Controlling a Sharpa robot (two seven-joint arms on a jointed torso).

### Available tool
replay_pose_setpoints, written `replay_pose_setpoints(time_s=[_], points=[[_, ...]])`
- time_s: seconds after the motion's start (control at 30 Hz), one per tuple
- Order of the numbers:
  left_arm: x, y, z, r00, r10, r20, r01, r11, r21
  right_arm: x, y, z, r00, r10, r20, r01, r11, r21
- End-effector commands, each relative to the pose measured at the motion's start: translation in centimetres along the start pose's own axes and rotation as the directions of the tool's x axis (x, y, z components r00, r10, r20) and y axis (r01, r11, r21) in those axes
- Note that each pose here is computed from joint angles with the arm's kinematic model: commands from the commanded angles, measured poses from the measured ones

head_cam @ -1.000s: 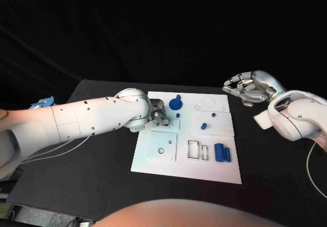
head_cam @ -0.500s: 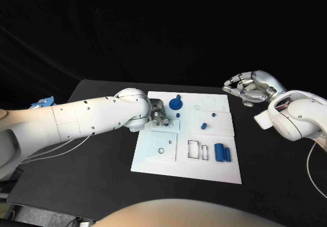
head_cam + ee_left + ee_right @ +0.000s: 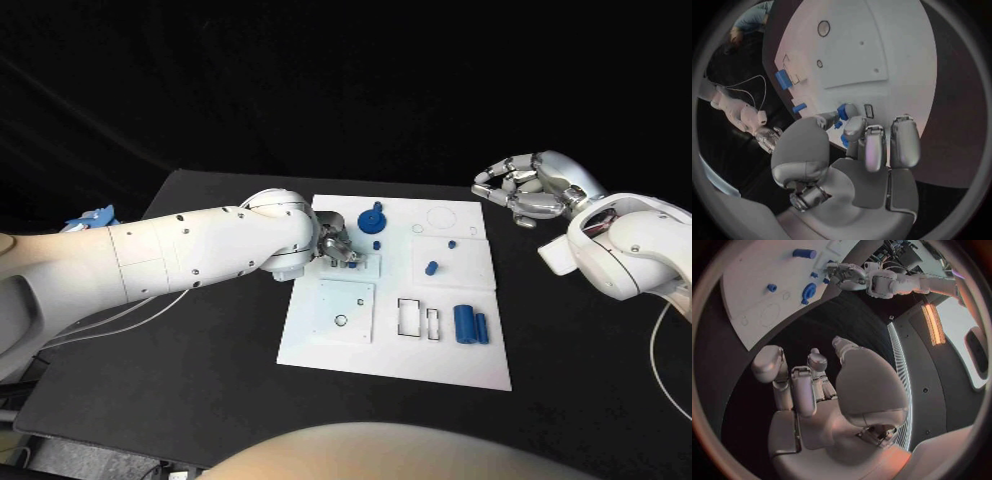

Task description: Assemble the parts on the task board

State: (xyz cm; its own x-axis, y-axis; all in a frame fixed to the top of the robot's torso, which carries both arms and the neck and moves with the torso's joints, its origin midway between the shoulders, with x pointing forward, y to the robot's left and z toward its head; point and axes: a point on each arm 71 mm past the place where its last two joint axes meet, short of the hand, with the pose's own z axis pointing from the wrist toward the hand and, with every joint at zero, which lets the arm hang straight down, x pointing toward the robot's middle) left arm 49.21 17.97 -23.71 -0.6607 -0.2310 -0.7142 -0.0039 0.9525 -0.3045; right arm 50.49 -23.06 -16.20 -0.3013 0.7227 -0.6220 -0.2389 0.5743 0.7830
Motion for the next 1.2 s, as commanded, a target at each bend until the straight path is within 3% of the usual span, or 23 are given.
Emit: replay_pose_setpoints(time_s=[0.03, 0.47, 0.77, 0.87, 1.0, 1.1, 1.2], points=[[0.16, 0.08, -0.1, 1.0, -0.012, -0.014, 0.012, 1.0, -0.002, 0.0, -0.1, 0.0, 1.0, 0.001, -0.006, -0.001, 1.0, 0.001], [-1.08, 0.02, -0.89, 0.996, -0.092, 0.0, 0.092, 0.995, 0.026, 0.0, -0.2, 0.0, 1.0, 0.003, 0.001, -0.003, 1.0, 0.0], [-2.7, -0.13, -1.78, 0.985, -0.172, 0.006, 0.171, 0.983, 0.065, -0.1, -0.4, 0.0, 1.0, 0.004, 0.006, -0.004, 1.0, 0.004], [-4.15, 0.15, -2.15, 0.986, -0.165, 0.007, 0.164, 0.984, 0.065, -0.2, -0.4, 0.0, 1.0, 0.004, 0.007, -0.004, 1.0, 0.007], [-7.64, 0.56, -2.68, 0.989, -0.143, 0.031, 0.141, 0.988, 0.056, -0.3, -0.5, 0.0, 1.0, 0.002, 0.009, -0.002, 1.0, 0.011], [-9.56, 1.11, -2.82, 0.99, -0.132, 0.047, 0.131, 0.991, 0.039, -0.3, -0.5, 0.1, 1.0, 0.002, 0.01, -0.002, 1.0, 0.012], [-10.87, 1.69, -2.64, 0.99, -0.125, 0.071, 0.123, 0.992, 0.02, -0.3, -0.5, 0.1, 1.0, 0.002, 0.01, -0.002, 1.0, 0.012]])
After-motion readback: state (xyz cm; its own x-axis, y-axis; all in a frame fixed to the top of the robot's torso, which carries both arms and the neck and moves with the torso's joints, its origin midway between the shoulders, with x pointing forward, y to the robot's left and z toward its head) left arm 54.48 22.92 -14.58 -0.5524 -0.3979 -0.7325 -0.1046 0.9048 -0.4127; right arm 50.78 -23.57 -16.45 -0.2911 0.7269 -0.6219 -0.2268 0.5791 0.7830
